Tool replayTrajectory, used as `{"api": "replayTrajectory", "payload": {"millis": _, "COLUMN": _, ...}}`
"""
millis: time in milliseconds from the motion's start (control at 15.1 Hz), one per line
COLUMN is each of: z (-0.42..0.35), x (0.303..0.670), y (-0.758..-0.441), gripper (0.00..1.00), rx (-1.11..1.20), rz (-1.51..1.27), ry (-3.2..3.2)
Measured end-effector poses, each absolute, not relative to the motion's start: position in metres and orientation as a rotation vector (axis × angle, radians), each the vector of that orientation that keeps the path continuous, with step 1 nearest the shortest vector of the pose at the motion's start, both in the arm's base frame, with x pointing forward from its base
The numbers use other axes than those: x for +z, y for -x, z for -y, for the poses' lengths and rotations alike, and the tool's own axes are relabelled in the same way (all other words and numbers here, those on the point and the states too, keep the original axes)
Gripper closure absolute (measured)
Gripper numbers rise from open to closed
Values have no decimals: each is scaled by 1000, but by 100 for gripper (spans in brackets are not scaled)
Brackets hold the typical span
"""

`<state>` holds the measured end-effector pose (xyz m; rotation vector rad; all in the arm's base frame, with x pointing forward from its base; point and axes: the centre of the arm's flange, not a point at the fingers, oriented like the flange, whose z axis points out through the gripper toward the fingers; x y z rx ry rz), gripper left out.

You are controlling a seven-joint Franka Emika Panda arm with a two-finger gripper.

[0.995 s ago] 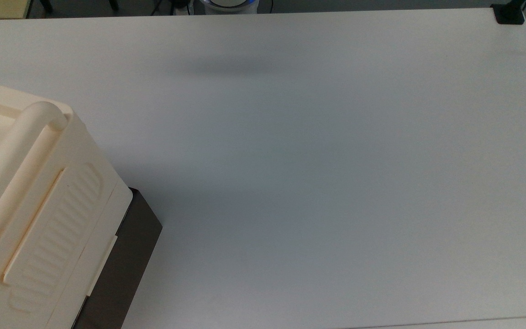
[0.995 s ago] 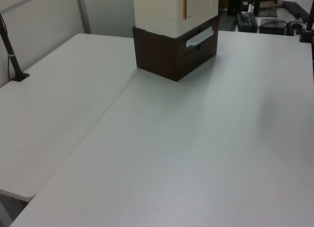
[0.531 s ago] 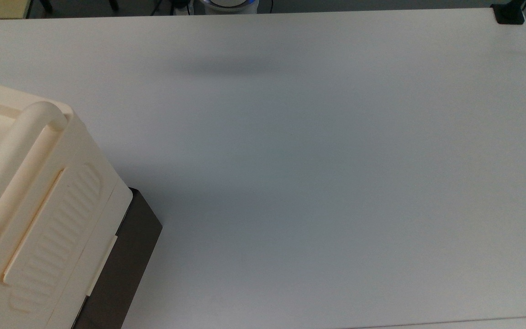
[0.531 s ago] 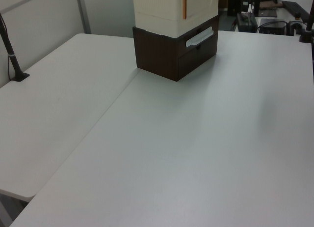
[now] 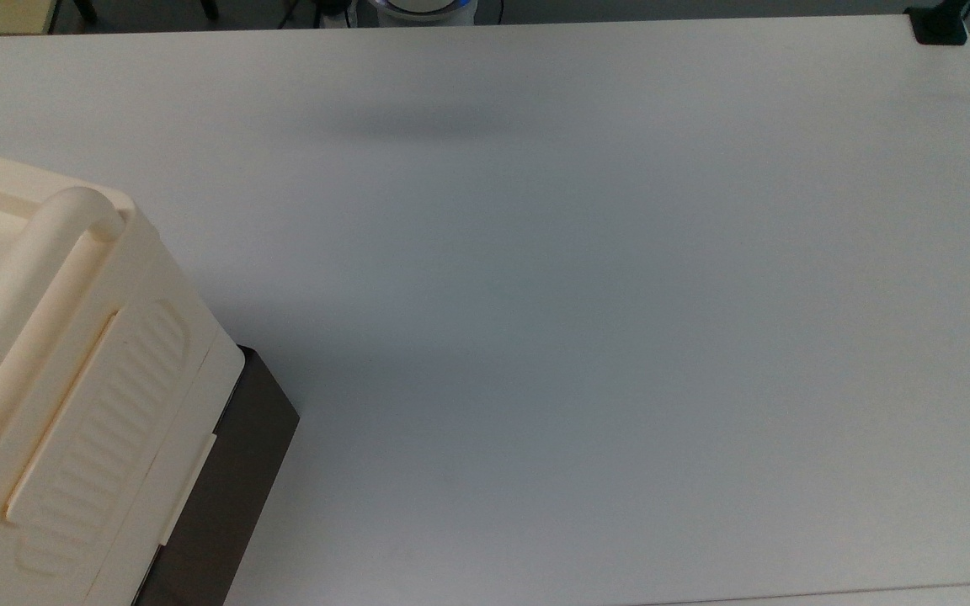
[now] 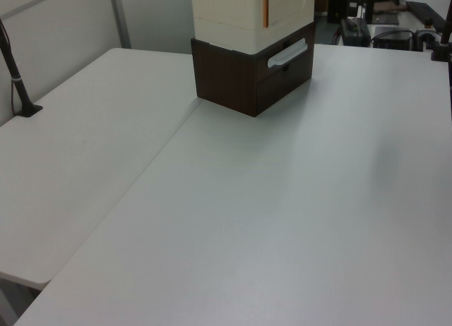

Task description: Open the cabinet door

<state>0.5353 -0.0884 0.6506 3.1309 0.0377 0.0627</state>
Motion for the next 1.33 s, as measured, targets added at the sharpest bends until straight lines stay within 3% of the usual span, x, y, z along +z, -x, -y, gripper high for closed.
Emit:
{"api": "replayTrajectory", "payload": {"millis": 332, "z": 81, "x": 647, "y": -541, "gripper": 0, "rx": 68, "rz": -59, "ry": -3128}}
{"api": "replayTrajectory", "payload": {"millis": 862, "z": 71, "x": 638, "y": -581, "gripper": 3, "rx": 324, "rz": -38, "ry": -3082}}
{"api": "replayTrajectory", "payload": {"millis": 1062, "z": 72, "x": 638, "y": -601, "gripper": 31, "rx": 511, "rz": 49, "ry": -3055}}
{"api": "replayTrajectory", "payload": {"millis": 1327, "z": 75, "x": 650, "y": -619, "gripper": 36, "rx": 788, "rz": 263, "ry": -3022}}
